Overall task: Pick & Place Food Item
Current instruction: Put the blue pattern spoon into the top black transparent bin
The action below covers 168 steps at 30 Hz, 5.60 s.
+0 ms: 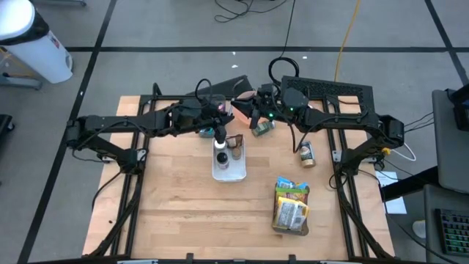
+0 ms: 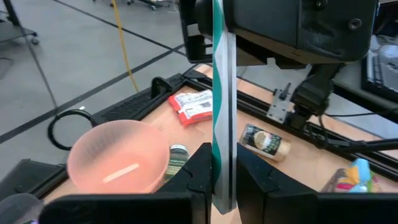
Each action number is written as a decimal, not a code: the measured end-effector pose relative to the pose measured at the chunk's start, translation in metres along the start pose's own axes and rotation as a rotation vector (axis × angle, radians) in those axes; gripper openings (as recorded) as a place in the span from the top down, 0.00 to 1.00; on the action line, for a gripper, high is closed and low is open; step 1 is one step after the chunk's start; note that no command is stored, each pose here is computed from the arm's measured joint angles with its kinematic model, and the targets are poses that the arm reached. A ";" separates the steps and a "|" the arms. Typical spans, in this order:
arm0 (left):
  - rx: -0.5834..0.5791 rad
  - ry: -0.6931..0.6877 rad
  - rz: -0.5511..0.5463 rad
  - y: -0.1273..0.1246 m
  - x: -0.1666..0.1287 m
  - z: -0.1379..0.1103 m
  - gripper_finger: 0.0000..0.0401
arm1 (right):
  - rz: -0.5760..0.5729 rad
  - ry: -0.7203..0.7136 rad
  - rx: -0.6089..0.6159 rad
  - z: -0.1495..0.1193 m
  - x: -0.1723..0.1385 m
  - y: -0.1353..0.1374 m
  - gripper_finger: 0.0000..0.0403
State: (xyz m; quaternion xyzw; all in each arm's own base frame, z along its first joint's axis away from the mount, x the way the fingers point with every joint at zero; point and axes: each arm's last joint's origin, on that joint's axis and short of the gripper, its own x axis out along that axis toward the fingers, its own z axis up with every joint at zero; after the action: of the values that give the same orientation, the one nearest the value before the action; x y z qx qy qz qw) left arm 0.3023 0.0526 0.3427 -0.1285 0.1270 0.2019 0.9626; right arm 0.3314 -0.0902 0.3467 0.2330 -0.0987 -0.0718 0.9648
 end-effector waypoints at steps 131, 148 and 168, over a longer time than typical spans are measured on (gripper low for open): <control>0.403 0.403 0.315 -0.008 0.035 0.064 0.50 | -0.294 -0.032 -0.010 0.032 -0.025 -0.035 1.00; 0.353 0.396 0.407 -0.002 0.037 0.065 0.71 | -0.286 -0.067 -0.011 0.035 -0.025 -0.033 1.00; 0.362 0.419 0.366 0.000 0.037 0.065 0.94 | -0.266 -0.056 -0.005 0.034 -0.024 -0.032 0.92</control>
State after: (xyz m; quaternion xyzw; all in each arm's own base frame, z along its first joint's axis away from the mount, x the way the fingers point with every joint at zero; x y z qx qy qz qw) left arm 0.3475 0.0853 0.3922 0.0311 0.3770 0.3150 0.8705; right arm 0.2970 -0.1290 0.3576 0.2394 -0.0934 -0.2059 0.9442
